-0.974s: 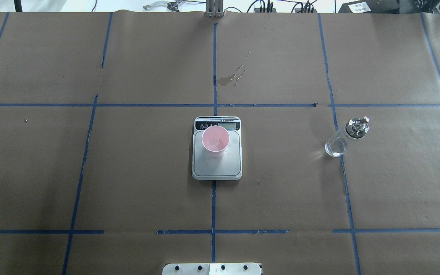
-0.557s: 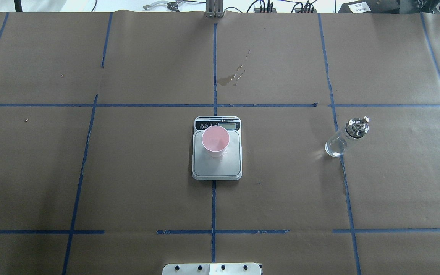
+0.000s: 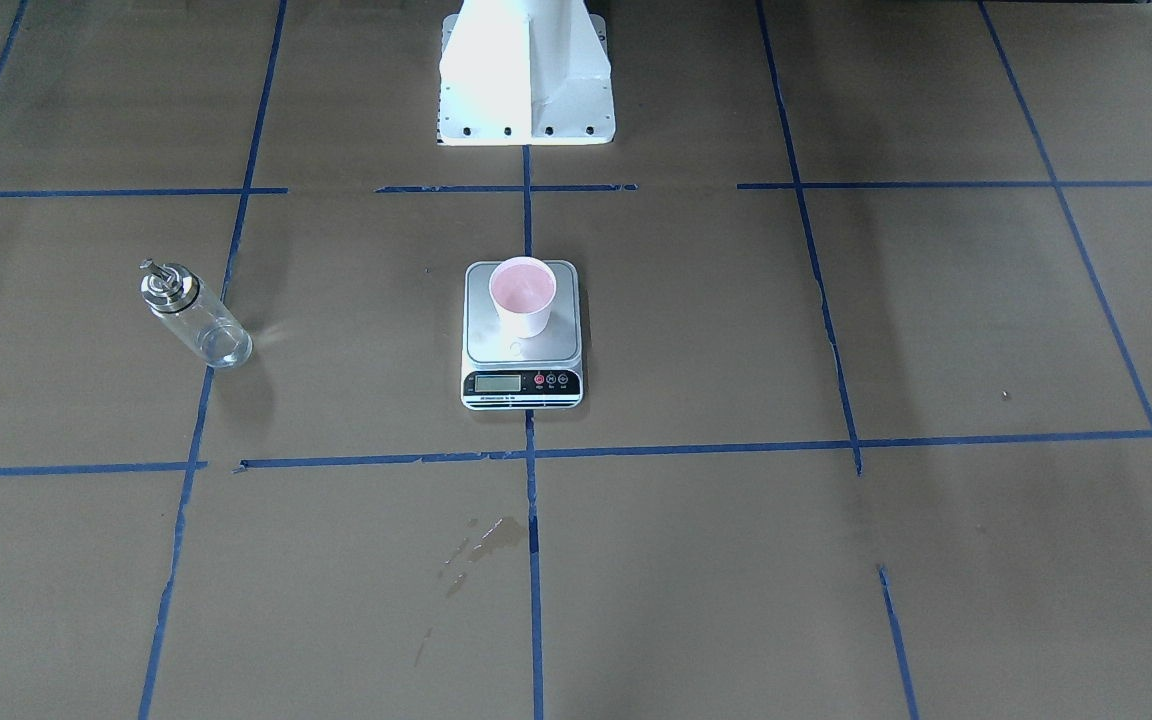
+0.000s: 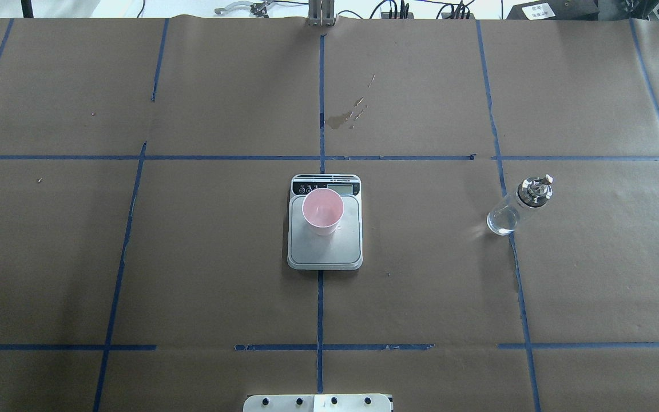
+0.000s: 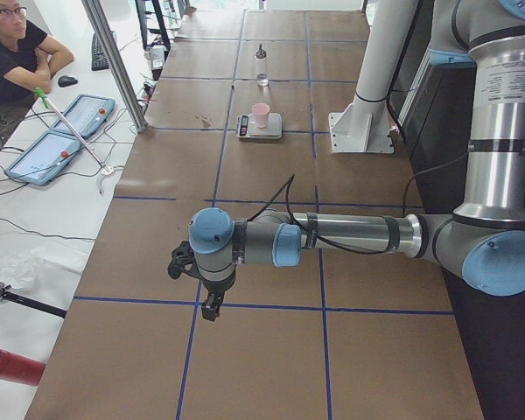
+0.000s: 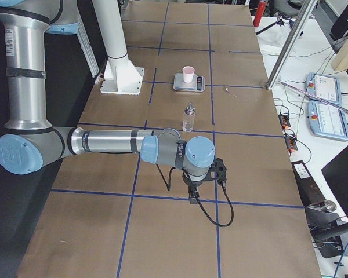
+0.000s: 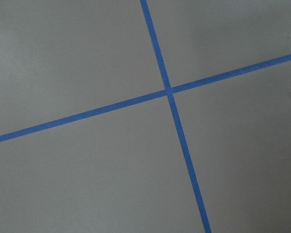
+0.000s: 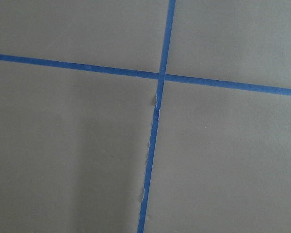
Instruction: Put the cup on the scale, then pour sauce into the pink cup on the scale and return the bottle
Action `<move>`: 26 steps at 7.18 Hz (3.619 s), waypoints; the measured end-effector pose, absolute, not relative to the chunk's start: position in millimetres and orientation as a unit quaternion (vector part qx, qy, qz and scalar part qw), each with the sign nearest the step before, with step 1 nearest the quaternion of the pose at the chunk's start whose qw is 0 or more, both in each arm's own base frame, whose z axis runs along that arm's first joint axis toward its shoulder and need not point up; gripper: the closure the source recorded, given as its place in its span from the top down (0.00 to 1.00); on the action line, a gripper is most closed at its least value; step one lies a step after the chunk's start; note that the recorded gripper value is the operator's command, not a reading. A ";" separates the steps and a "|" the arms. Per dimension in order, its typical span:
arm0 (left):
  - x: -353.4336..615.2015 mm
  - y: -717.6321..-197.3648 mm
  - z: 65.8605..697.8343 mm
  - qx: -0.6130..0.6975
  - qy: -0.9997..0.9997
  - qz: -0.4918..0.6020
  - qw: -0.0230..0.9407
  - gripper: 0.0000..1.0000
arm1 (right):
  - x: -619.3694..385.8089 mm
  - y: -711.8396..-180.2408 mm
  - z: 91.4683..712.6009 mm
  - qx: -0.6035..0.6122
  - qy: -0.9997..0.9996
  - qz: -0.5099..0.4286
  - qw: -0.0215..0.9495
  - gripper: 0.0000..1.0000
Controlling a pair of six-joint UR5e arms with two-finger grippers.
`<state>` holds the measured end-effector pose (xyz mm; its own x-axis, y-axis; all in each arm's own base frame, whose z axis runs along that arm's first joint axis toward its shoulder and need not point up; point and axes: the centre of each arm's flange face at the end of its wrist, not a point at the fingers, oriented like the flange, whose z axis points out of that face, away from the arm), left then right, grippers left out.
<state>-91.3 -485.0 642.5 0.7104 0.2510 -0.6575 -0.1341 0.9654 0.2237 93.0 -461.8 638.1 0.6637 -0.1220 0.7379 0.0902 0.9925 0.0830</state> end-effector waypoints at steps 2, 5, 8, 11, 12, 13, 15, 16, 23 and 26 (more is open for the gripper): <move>-100.5 -484.6 639.5 0.087 0.364 0.097 0.922 1.00 | 93.0 -461.9 637.7 0.020 -0.406 -0.058 0.912 1.00; -102.6 -484.7 639.0 0.089 0.364 0.096 0.922 1.00 | 94.8 -461.5 637.7 0.021 -0.406 -0.057 0.912 1.00; -102.8 -484.7 640.0 0.096 0.363 0.097 0.922 1.00 | 98.3 -461.0 637.3 0.023 -0.405 -0.053 0.912 1.00; -103.0 -486.4 634.5 0.079 0.367 0.042 0.926 1.00 | 105.3 -458.1 638.6 0.019 -0.405 -0.034 0.913 1.00; -103.1 -487.4 632.8 0.076 0.368 0.030 0.926 1.00 | 108.3 -457.4 638.0 0.016 -0.405 -0.019 0.914 1.00; -103.2 -488.2 631.6 0.074 0.368 0.023 0.927 1.00 | 110.4 -456.9 637.7 0.013 -0.405 -0.009 0.914 1.00; -103.1 -488.6 630.8 0.071 0.369 0.015 0.927 1.00 | 113.0 -456.9 636.0 0.008 -0.404 0.011 0.915 1.00; -103.1 -488.9 630.2 0.072 0.369 0.015 0.926 1.00 | 113.6 -456.9 634.7 0.005 -0.404 0.021 0.914 1.00; -103.2 -490.2 628.3 0.074 0.369 0.015 0.926 1.00 | 117.6 -457.1 630.5 0.009 -0.403 0.027 0.915 1.00; -103.1 -491.3 627.0 0.076 0.368 0.018 0.926 1.00 | 118.2 -457.0 629.0 0.011 -0.403 0.027 0.915 1.00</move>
